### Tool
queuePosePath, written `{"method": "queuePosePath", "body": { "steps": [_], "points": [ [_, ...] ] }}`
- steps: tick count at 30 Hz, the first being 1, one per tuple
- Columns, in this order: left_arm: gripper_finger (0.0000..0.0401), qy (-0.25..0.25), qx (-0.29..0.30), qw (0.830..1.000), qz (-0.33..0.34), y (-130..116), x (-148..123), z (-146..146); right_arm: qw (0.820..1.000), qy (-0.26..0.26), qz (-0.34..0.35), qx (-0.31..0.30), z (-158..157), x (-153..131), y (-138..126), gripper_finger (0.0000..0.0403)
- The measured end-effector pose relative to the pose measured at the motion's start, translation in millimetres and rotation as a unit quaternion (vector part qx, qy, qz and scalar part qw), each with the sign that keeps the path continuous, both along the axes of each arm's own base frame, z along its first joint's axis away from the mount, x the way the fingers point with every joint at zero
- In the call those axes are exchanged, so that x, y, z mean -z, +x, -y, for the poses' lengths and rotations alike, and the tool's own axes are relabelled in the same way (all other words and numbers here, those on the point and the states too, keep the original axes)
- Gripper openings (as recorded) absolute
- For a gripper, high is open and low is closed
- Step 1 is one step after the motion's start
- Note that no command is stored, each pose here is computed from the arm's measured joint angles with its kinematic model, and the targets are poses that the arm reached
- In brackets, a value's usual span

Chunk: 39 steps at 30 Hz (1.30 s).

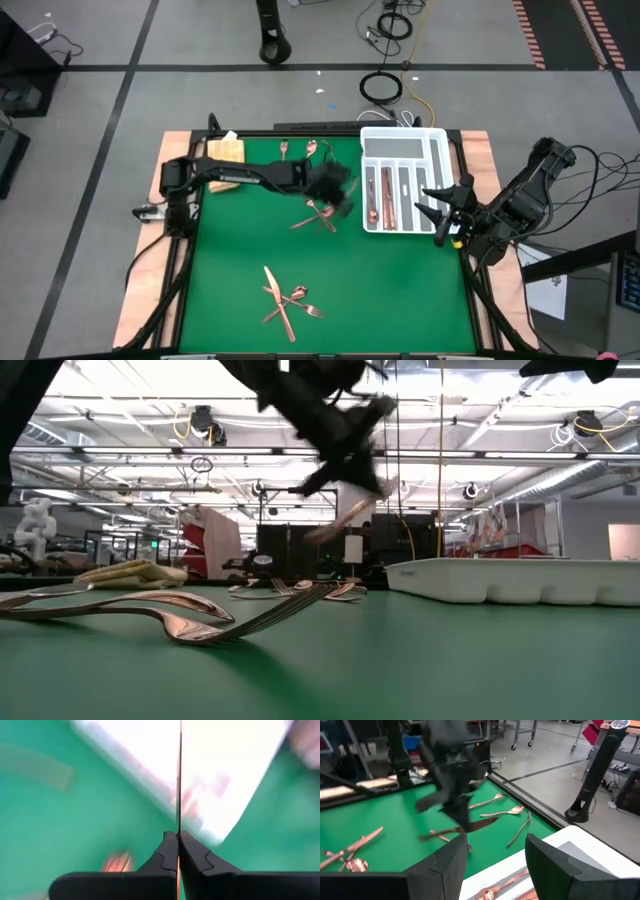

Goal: Sort silverware
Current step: Put the gold table knife into the silverware organizer

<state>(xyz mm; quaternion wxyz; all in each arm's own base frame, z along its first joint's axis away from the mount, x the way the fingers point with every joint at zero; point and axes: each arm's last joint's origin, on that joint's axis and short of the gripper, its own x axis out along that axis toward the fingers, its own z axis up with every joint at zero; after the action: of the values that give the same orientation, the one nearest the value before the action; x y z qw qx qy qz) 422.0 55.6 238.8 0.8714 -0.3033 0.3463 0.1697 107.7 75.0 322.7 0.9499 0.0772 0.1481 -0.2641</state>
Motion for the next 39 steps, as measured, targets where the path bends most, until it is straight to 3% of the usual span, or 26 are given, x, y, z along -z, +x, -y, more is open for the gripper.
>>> {"method": "queuePosePath", "body": {
  "steps": [2,5,13,18,23,27,39],
  "points": [
    [0.0003,-0.016,-0.013,0.995,0.095,9.2,-13.9,-15.7,1.0,0.006,0.005,0.003,-0.1,-0.1,0.2,0.0187],
    [0.0002,-0.035,-0.046,0.981,0.184,18.1,-21.3,-37.8,1.0,0.014,0.01,0.002,-0.9,-0.7,0.8,0.0187],
    [0.0001,-0.098,-0.109,0.939,0.31,39.8,-2.0,-66.7,1.0,0.021,0.018,0.003,-1.9,-1.8,1.8,0.0187],
    [0.0001,-0.126,-0.138,0.933,0.307,60.2,34.0,-58.0,1.0,0.021,0.02,0.003,-2.1,-2.0,1.9,0.0187],
    [0.0001,-0.134,-0.125,0.928,0.323,93.0,42.9,-47.0,1.0,0.018,0.018,0.002,-2.0,-2.0,1.9,0.0187],
    [0.0001,-0.127,-0.118,0.938,0.3,112.2,52.2,-42.3,1.0,0.022,0.02,0.003,-2.2,-2.2,2.1,0.0187],
    [0.0001,-0.098,-0.161,0.955,0.231,120.4,82.4,-45.5,0.999,0.026,0.02,0.0,-2.7,-2.3,2.4,0.0187]
  ]
}}
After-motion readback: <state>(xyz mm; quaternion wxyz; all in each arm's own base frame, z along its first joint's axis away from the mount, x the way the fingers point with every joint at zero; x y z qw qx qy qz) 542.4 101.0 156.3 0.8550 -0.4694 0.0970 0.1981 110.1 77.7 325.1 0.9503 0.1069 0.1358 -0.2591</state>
